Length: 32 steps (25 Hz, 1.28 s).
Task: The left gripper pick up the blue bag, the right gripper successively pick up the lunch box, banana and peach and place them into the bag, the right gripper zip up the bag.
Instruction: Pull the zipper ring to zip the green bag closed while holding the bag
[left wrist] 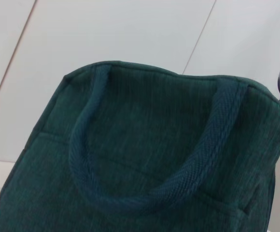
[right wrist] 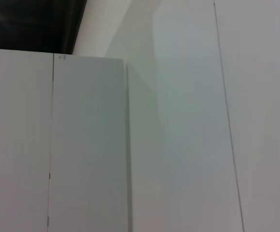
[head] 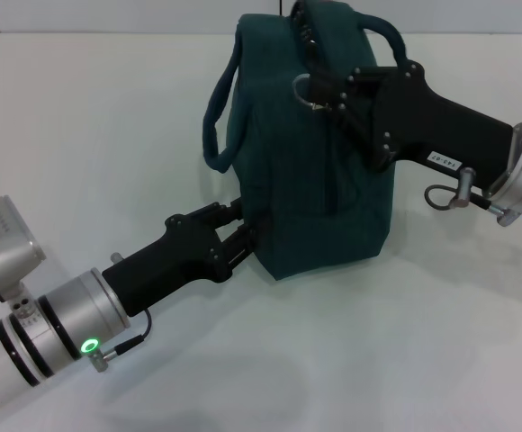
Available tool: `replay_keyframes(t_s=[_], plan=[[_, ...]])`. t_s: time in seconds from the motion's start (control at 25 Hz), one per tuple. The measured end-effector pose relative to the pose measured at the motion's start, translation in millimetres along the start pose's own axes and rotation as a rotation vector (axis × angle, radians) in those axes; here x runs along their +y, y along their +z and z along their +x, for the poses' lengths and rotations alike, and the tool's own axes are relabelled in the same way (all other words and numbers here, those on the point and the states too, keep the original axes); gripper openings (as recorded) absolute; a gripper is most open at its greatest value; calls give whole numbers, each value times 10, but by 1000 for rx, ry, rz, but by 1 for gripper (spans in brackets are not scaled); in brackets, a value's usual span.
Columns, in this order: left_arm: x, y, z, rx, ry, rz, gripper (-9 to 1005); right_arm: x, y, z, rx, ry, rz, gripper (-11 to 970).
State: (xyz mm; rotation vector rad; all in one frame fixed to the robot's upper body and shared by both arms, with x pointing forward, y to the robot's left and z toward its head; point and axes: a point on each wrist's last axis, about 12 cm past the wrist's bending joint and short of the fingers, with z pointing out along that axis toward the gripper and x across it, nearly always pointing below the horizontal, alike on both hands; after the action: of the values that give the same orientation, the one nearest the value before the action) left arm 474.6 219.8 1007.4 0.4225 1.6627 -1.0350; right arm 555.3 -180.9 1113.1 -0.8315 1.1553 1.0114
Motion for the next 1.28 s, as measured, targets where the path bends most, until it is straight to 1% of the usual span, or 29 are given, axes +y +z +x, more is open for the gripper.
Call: replay_keyframes(t_s=[0.32, 0.52, 0.64, 0.88, 1.0, 1.28], plan=[[28, -38, -34, 3, 22, 9, 345, -8, -48, 26, 9, 4, 27, 11], [61, -165, -86, 7, 89, 37, 306, -47, -77, 12, 8, 1, 50, 11], [67, -210, -87, 27, 115, 52, 278, -99, -128, 10, 2, 2, 105, 11], [51, -208, -70, 62, 136, 85, 233, -151, -170, 23, -5, 15, 170, 12], [38, -196, -62, 79, 143, 105, 228, -173, -201, 8, -26, 23, 201, 12], [39, -200, -57, 82, 141, 104, 187, -174, -242, 16, -28, 30, 211, 12]])
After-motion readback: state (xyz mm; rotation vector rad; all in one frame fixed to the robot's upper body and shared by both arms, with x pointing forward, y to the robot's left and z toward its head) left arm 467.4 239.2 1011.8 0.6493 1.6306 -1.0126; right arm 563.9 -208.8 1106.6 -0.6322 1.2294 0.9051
